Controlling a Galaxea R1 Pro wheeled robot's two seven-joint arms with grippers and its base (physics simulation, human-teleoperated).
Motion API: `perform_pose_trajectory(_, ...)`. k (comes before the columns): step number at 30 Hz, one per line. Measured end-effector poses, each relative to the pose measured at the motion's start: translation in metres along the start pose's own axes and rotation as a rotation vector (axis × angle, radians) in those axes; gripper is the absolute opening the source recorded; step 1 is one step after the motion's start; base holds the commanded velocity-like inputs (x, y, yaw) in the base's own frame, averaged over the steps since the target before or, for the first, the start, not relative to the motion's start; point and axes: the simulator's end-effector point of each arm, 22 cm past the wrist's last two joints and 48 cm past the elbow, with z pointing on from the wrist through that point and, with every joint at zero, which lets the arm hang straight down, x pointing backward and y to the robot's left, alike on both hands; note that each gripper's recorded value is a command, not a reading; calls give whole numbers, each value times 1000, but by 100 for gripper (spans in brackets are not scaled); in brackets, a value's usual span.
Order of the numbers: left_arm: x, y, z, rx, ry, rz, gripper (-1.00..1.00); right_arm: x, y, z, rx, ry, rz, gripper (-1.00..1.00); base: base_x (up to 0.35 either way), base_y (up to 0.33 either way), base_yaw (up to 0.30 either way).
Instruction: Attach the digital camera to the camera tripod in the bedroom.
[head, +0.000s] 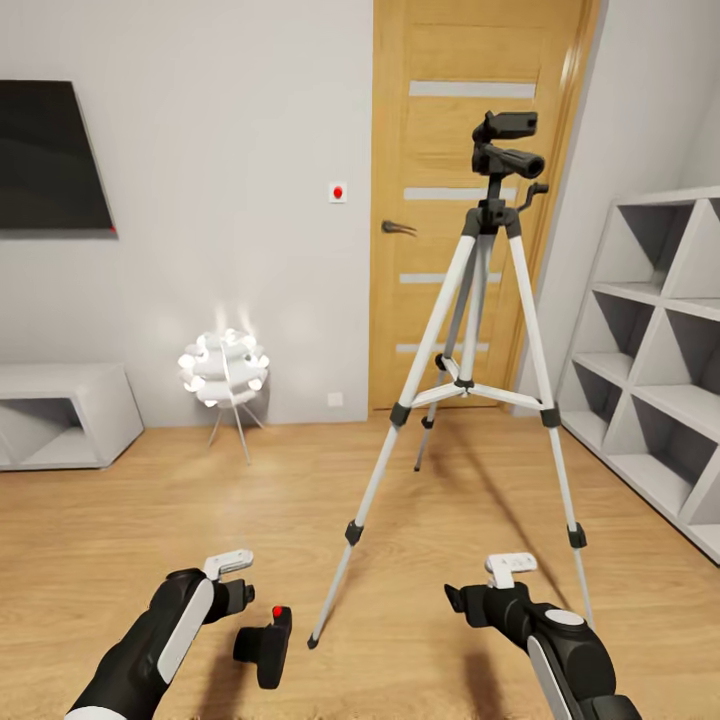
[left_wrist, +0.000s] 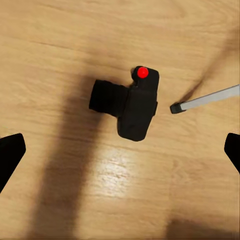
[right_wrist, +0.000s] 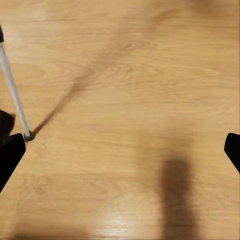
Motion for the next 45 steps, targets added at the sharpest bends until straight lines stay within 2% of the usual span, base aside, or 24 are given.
perform_pose_trajectory(9, 29, -21, 18, 1, 65, 1, 100, 7, 11, 11, -60, 37, 5, 100, 0, 0, 0)
perform_pose_trajectory(14, 38, -29, 25, 5, 83, 0, 100, 15, 15, 17, -81, 62, 10, 100, 0, 0, 0)
perform_pose_trajectory(36, 68, -25, 54, -11, 153, 1, 100, 57, 17, 40, -112, 177, 32, 100, 0, 0, 0)
perform_pose_trajectory(45, 83, -21, 66, -23, 187, 3, 100, 64, 2, 49, -96, 196, 59, 100, 0, 0, 0)
